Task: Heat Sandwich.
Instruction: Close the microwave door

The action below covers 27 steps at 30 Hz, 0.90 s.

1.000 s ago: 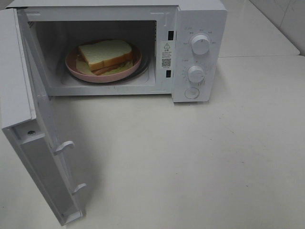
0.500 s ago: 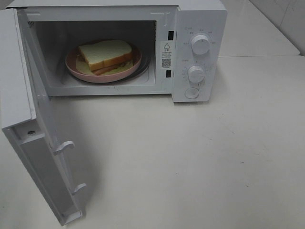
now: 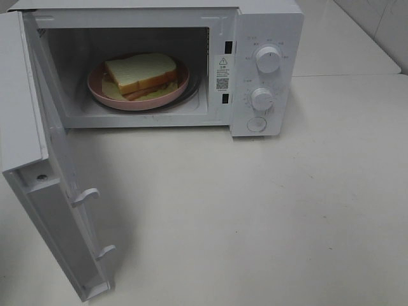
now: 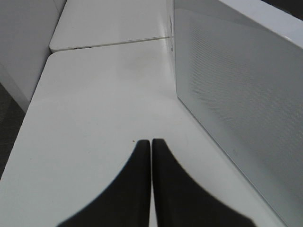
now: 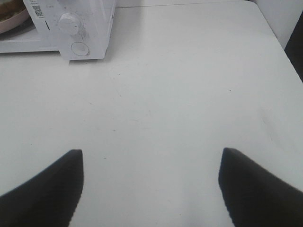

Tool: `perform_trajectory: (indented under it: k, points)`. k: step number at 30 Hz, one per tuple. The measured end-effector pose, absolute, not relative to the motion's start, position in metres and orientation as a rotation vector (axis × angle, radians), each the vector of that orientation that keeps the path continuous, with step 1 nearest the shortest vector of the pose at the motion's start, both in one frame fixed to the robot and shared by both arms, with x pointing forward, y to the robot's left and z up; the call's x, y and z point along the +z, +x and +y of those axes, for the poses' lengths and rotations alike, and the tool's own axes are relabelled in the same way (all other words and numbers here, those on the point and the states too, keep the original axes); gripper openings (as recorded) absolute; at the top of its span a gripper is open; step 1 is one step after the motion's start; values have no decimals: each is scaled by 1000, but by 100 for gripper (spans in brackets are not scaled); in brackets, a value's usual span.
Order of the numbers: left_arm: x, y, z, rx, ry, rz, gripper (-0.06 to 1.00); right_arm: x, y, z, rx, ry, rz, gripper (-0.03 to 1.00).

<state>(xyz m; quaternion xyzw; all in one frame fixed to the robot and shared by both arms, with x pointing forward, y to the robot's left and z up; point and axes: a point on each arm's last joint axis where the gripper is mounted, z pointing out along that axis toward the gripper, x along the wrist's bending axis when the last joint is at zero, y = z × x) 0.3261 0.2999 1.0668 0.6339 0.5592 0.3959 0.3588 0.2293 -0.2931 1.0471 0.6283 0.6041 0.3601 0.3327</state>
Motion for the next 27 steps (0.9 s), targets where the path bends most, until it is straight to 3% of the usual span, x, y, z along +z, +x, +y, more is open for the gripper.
perform_trajectory:
  k: [15, 27]
  points:
    - [1011, 369, 290, 1066, 1558, 1273, 0, 1047, 229, -293, 941, 1640, 1577, 76]
    - [999, 386, 285, 1069, 1527, 1214, 0, 1047, 229, -293, 941, 1640, 1577, 76]
